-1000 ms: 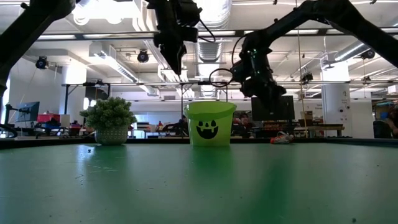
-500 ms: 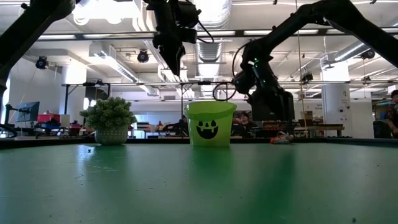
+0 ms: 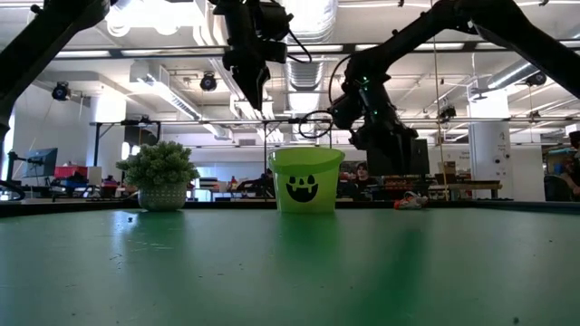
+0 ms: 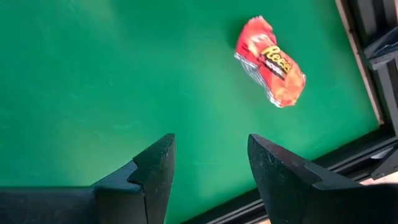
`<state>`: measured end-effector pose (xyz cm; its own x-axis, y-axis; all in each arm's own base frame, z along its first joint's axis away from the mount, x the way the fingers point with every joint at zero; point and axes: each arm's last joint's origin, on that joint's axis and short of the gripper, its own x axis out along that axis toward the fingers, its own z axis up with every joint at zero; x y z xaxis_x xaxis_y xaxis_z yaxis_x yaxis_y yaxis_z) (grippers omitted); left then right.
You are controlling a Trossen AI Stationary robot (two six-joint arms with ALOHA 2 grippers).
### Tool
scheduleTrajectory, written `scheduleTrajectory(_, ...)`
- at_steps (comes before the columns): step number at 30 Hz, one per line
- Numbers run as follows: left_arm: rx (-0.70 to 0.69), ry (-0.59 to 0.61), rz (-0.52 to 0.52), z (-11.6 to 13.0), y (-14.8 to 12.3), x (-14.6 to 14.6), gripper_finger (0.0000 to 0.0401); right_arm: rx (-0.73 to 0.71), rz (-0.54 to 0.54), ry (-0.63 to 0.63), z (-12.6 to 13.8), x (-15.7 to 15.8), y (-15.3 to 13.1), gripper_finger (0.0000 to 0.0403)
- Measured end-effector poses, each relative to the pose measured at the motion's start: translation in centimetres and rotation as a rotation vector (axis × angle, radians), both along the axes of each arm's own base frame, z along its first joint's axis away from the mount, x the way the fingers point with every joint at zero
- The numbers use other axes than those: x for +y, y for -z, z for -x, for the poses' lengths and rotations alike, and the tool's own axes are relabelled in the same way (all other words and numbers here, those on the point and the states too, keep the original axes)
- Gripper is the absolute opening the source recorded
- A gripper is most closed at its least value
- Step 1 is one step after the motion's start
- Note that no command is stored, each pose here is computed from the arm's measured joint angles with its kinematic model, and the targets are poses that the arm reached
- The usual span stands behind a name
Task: Organize candy in baskets
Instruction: Put the orange chocolate bar into the green bucket
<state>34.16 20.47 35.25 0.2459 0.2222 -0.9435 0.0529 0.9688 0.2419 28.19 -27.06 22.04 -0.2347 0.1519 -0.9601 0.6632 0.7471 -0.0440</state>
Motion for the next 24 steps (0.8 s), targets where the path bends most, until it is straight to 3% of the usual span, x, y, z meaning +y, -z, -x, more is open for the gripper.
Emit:
scheduleTrajectory(3,0.0,-0.001,0.0,0.0,0.0,0.0,0.0144,-0.01,0.036,0.064,-0.8,0.4,-0.6,0.0194)
scheduleTrajectory(9,0.014,-0.002,0.009,0.1,0.1,-0.1,0.0144,-0.071,0.161,0.332,-2.2,0.4,-1.3,0.0194)
scheduleTrajectory(15,0.04,-0.018,0.028,0.6,0.1,0.1,0.0144,-0.312,0.167,0.479,-4.5,-0.2,-1.3,0.0194)
scheduleTrajectory(22,0.069,-0.045,0.048,1.3,0.2,0.5,0.0144,-0.548,0.308,0.613,-6.3,-2.1,-1.9,0.0194)
scheduleTrajectory(24,0.061,-0.063,0.047,1.3,0.2,0.7,0.0144,-0.591,0.401,0.66,-6.8,-2.7,-2.1,0.0194)
